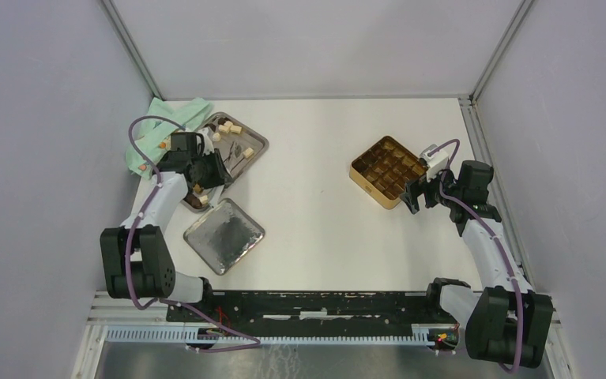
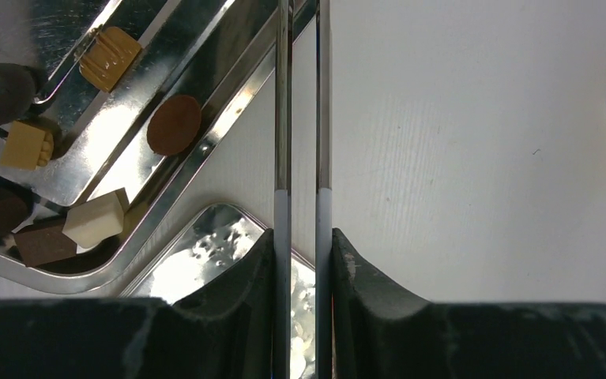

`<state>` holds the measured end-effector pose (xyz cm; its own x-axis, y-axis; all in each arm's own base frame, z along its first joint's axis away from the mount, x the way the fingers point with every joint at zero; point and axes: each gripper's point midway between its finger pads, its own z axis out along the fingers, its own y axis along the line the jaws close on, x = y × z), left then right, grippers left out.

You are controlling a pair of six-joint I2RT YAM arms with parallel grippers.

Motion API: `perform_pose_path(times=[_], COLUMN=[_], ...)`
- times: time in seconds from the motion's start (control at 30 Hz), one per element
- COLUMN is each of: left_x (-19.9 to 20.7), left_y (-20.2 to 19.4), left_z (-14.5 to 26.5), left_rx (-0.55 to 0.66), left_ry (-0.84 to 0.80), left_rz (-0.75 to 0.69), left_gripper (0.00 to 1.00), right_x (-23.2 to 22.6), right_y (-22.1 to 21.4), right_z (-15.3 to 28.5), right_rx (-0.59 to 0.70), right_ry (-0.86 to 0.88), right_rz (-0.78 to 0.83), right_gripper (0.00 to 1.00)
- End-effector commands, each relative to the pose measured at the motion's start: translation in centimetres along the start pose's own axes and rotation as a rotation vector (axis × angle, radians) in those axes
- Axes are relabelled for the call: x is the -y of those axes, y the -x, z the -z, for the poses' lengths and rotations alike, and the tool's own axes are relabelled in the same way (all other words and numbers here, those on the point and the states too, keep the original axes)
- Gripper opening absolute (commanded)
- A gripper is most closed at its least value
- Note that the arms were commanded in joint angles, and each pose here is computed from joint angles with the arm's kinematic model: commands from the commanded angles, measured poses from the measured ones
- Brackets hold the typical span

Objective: Pack the chocolate
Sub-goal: Move the fake chocolate to the plate, then pick up the fake chocolate from the plate.

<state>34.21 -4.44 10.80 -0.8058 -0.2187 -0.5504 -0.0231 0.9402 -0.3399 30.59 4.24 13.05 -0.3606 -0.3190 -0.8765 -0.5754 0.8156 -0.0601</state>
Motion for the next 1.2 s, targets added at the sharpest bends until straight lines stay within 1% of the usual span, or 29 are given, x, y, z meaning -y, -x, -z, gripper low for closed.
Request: perform_pose_path(times=[0.0,0.1,0.17,0.27,0.37,0.7,1.17], left_x=[0.9,0.4,1.2,1.3,1.1,0.7,1.3], left_y=[3.7,4.1,4.1,4.0,4.1,4.2,2.8], left_z=[0.8,0.0,-0.8,-1.7,-2.2,-3.4,-3.5], left_rx=[0.103,0.075,0.047,0.010,-0.003,-0.038,-0.077], left_ry=[-0.011,0.033,0.046,0.075,0.107,0.161,0.139], left_rz=[-0.097,-0.120,-0.158,-0.195,-0.220,-0.257,-0.273], left_gripper=[0.29,0.36,0.40,0.42,0.44,0.45,0.45], right_x=[-0.1,-0.1,-0.1,-0.1,-0.1,-0.2,-0.2], right_y=[0.3,0.3,0.2,0.3,0.3,0.2,0.3], right_z=[-0.2,-0.3,-0.3,-0.3,-0.3,-0.3,-0.4], right_rx=[0.006,0.006,0.005,0.004,0.004,0.001,0.001], right_ry=[0.008,0.008,0.007,0.007,0.008,0.011,0.012], right_rz=[0.020,0.023,0.024,0.025,0.027,0.029,0.031], right_gripper=[0.98,0.98,0.98,0.98,0.98,0.98,0.98])
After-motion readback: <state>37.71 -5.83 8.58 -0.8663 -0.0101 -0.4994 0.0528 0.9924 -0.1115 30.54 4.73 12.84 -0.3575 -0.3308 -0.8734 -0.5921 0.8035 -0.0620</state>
